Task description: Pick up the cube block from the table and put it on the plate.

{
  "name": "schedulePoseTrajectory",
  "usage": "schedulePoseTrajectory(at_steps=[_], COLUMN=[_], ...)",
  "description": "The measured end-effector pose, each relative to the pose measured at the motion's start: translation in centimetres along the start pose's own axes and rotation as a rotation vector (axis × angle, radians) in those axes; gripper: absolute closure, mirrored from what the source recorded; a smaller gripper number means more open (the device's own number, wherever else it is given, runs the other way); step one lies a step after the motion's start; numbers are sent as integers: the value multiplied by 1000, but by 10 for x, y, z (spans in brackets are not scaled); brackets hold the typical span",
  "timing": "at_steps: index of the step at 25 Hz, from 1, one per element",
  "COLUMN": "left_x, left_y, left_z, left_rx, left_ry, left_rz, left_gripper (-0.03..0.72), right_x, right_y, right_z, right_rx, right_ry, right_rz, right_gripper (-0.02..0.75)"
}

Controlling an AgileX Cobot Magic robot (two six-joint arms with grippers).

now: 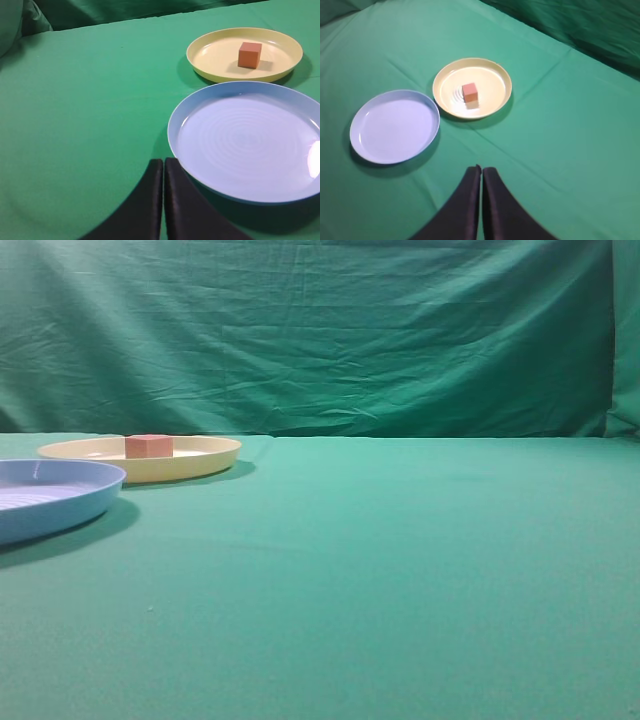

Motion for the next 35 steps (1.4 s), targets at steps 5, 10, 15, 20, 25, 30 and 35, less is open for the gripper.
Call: schedulePoseTrajectory(at_steps=[5,10,15,20,25,30,35], left_x=[0,0,0,0,0,0,0], left_y=[0,0,0,0,0,0,0], left_z=[0,0,0,0,0,0,0], left_rx=[0,0,0,0,0,0,0], left_ry=[0,0,0,0,0,0,0], left_rz=[0,0,0,0,0,0,0], left_gripper=[688,688,688,688,688,688,688], right_x=[-46,-76,-100,-135,-176,-220,-256], right_y=[-24,-47,-67,-69,-63,-45,-25], right_z=[-3,-13,-34,-68,-94,-104,-107], right_rx=[-36,-107,-220,-395,-537,-588,-590], right_ry=[30,51,51,143,215,237,238], right_rz=[-16,-117,-245,-316,-380,-398,-399], right_gripper=[738,738,738,738,738,738,738])
Point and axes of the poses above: a point on each arm's last joint axis where the gripper is mounted, y pointing out along that axis toward the gripper, z along the wrist's bending axis when the last joint is at zero, x = y × z, the point moved 10 cm from there along y, pointing out along that axis toward the gripper, and after that the axes turned 8 degrees about y, right-handed, at the moved point
